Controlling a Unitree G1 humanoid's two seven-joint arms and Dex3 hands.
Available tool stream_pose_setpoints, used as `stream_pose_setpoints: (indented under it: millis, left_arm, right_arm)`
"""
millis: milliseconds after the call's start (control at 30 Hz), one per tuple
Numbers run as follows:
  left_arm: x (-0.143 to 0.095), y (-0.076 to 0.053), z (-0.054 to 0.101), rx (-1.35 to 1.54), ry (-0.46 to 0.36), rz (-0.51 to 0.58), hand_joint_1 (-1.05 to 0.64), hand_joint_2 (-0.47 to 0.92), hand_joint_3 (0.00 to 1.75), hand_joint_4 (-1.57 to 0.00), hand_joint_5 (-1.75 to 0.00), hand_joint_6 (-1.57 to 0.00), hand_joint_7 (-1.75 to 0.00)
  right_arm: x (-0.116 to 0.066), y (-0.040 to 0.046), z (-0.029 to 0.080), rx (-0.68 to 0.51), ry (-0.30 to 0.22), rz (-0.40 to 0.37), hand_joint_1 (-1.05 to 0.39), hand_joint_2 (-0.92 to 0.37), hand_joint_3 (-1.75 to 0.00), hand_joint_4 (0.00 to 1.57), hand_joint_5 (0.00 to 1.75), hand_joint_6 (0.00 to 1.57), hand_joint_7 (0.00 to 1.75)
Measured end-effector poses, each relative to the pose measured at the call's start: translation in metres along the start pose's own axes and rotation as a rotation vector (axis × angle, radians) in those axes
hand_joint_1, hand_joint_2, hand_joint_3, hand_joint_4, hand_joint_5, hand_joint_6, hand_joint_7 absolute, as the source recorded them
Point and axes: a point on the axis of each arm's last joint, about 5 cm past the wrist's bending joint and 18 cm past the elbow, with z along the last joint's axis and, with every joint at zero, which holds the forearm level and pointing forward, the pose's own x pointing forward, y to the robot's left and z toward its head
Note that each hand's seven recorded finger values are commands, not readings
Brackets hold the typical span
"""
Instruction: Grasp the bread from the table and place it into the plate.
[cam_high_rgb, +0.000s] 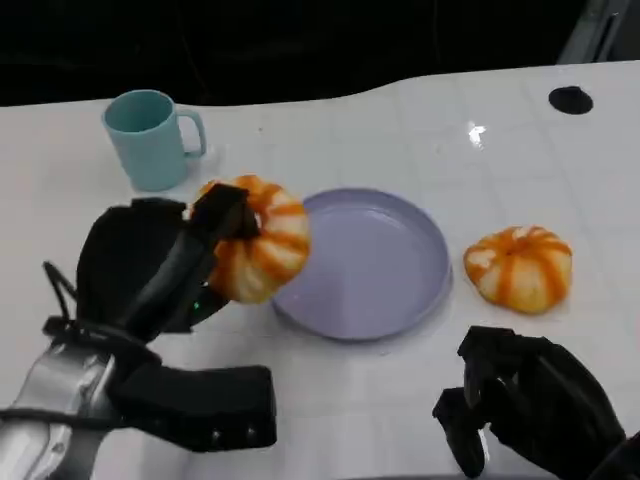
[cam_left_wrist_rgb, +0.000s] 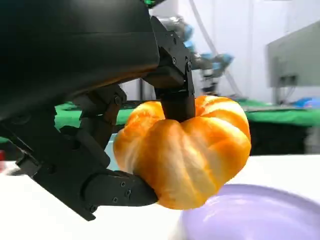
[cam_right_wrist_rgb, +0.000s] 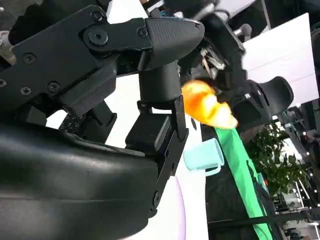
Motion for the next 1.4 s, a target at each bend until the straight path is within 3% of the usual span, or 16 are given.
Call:
stream_pose_setpoints:
  millis: [233,433,500,533,567,633,700,933,1000,1067,1100,1167,1200,1233,1300,1400]
  left_arm:
    - [0.024,-0.009,0.001,-0.081,-0.046,-0.087,-0.22,0.49,1.11,-0.91,-1.75,-0.69,-1.74]
    - [0.045,-0.016,0.007,-0.091,-0.071,-0.199,-0.22,0.49,1.0,-0.88,-1.75,-0.65,-1.75]
    - [0.05,-0.019,0.01,-0.098,-0.08,-0.222,-0.23,0.53,0.89,-0.89,-1.75,-0.81,-1.27]
    - [0.052,-0.021,0.011,-0.102,-0.083,-0.235,-0.23,0.55,0.87,-0.9,-1.75,-0.87,-1.14]
    - [0.054,-0.023,0.012,-0.105,-0.085,-0.25,-0.24,0.54,0.95,-0.9,-1.75,-0.82,-1.35]
    - [0.059,-0.026,0.015,-0.112,-0.09,-0.276,-0.24,0.53,1.03,-0.9,-1.75,-0.76,-1.58]
    - [0.064,-0.028,0.017,-0.119,-0.096,-0.291,-0.24,0.54,1.06,-0.9,-1.75,-0.72,-1.71]
    - [0.07,-0.041,0.019,-0.139,-0.097,-0.362,-0.24,0.56,1.05,-0.89,-1.75,-0.72,-1.71]
    - [0.071,-0.044,0.02,-0.157,-0.092,-0.377,-0.24,0.59,1.0,-0.8,-1.74,-0.72,-1.43]
    - [0.072,-0.047,0.021,-0.179,-0.078,-0.389,-0.25,0.68,0.78,-0.72,-1.69,-0.75,-1.03]
    - [0.072,-0.047,0.021,-0.184,-0.077,-0.401,-0.27,0.77,0.57,-0.67,-1.58,-0.76,-0.69]
    - [0.074,-0.048,0.022,-0.181,-0.08,-0.415,-0.32,0.88,0.33,-0.62,-1.33,-0.77,-0.29]
    - [0.074,-0.048,0.022,-0.176,-0.084,-0.424,-0.35,0.9,0.28,-0.6,-1.15,-0.74,-0.17]
    - [0.075,-0.048,0.023,-0.169,-0.09,-0.435,-0.42,0.91,0.28,-0.56,-0.85,-0.67,-0.07]
    - [0.076,-0.048,0.023,-0.153,-0.1,-0.462,-0.58,0.92,0.3,-0.49,-0.44,-0.49,-0.02]
    - [0.075,-0.049,0.024,-0.133,-0.106,-0.518,-0.75,0.92,0.32,-0.37,-0.25,-0.35,0.0]
  right_arm:
    - [0.0,0.0003,-0.001,0.003,0.003,-0.002,-0.93,-0.66,-0.51,1.21,1.56,1.06,1.4]
    - [-0.001,0.0007,-0.001,0.003,0.004,-0.003,-0.93,-0.65,-0.51,1.21,1.55,1.05,1.39]
    - [-0.001,0.0006,-0.001,0.004,0.004,-0.004,-0.93,-0.65,-0.5,1.21,1.55,1.05,1.39]
    - [-0.001,0.0007,-0.001,0.006,0.004,-0.004,-0.93,-0.65,-0.5,1.21,1.55,1.05,1.4]
    - [-0.001,0.0006,-0.001,0.007,0.004,-0.004,-0.93,-0.66,-0.5,1.21,1.56,1.05,1.4]
    - [-0.001,0.0007,-0.001,0.007,0.003,-0.004,-0.93,-0.65,-0.5,1.21,1.56,1.05,1.4]
    - [-0.001,0.0007,-0.001,0.008,0.002,-0.004,-0.94,-0.66,-0.49,1.21,1.55,1.05,1.4]
    - [-0.002,0.0008,-0.001,0.008,0.002,-0.006,-0.93,-0.67,-0.48,1.21,1.56,1.04,1.41]
    - [-0.001,0.0008,-0.001,0.007,0.002,-0.005,-0.94,-0.68,-0.47,1.21,1.56,1.04,1.41]
    - [-0.001,0.0008,-0.001,0.007,0.002,-0.005,-0.93,-0.68,-0.47,1.21,1.56,1.05,1.41]
    - [-0.001,0.0008,-0.001,0.007,0.001,-0.005,-0.93,-0.68,-0.47,1.21,1.56,1.05,1.41]
    - [-0.001,0.0008,-0.001,0.007,0.001,-0.005,-0.93,-0.68,-0.47,1.21,1.56,1.04,1.41]
    - [-0.001,0.0008,-0.001,0.007,0.001,-0.005,-0.93,-0.68,-0.47,1.21,1.56,1.04,1.41]
    - [-0.001,0.0008,-0.001,0.007,0.001,-0.005,-0.93,-0.68,-0.47,1.21,1.56,1.04,1.41]
    - [-0.001,0.0008,-0.001,0.007,0.001,-0.006,-0.94,-0.68,-0.48,1.21,1.56,1.04,1.41]
    - [-0.001,0.0009,-0.001,0.007,0.001,-0.008,-0.93,-0.67,-0.48,1.21,1.56,1.05,1.41]
